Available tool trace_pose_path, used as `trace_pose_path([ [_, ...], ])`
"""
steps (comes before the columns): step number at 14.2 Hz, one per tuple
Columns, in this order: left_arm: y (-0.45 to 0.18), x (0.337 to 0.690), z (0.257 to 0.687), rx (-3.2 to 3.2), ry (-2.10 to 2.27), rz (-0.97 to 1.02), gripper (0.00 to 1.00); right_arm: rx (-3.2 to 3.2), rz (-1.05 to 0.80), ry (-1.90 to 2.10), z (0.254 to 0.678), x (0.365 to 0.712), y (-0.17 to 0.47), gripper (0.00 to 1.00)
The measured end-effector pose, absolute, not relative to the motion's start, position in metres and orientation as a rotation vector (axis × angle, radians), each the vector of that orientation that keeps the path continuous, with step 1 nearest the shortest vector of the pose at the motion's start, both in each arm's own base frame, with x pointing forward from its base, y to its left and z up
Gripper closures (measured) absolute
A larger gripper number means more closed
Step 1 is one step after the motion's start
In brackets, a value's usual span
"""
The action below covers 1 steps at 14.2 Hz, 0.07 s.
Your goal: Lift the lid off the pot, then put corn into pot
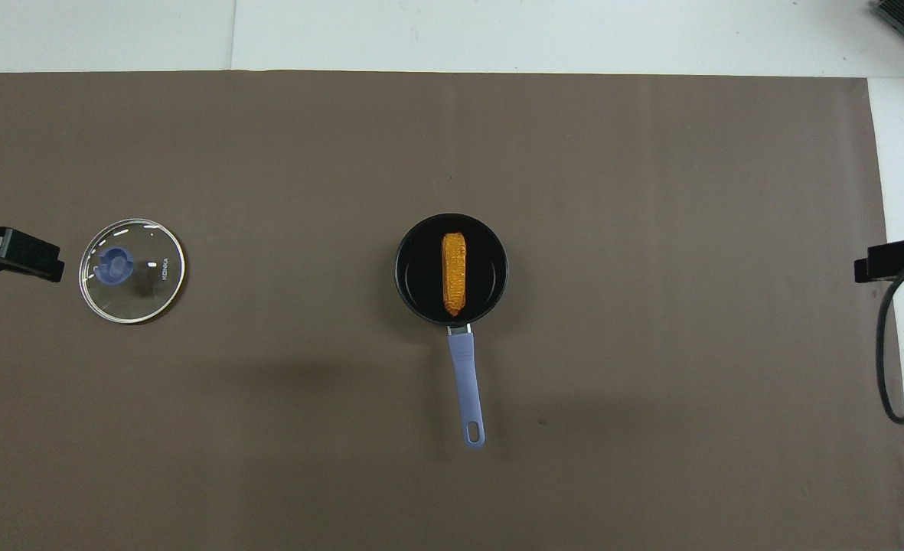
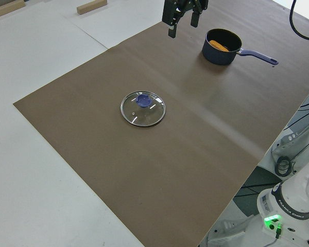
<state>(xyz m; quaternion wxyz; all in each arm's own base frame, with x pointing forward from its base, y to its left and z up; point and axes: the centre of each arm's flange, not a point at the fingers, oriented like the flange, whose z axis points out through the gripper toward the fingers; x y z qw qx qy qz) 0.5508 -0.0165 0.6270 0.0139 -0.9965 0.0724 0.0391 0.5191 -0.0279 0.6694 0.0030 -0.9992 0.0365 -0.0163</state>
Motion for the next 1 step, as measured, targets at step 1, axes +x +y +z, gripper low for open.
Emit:
trace_pose_path([
  [1, -0.0165, 0.5496, 0.6324, -3.104, 0.226, 0.104, 0.0, -3.133, -0.051, 0.114, 0.6693, 0.5191, -0.0279, 0.0],
])
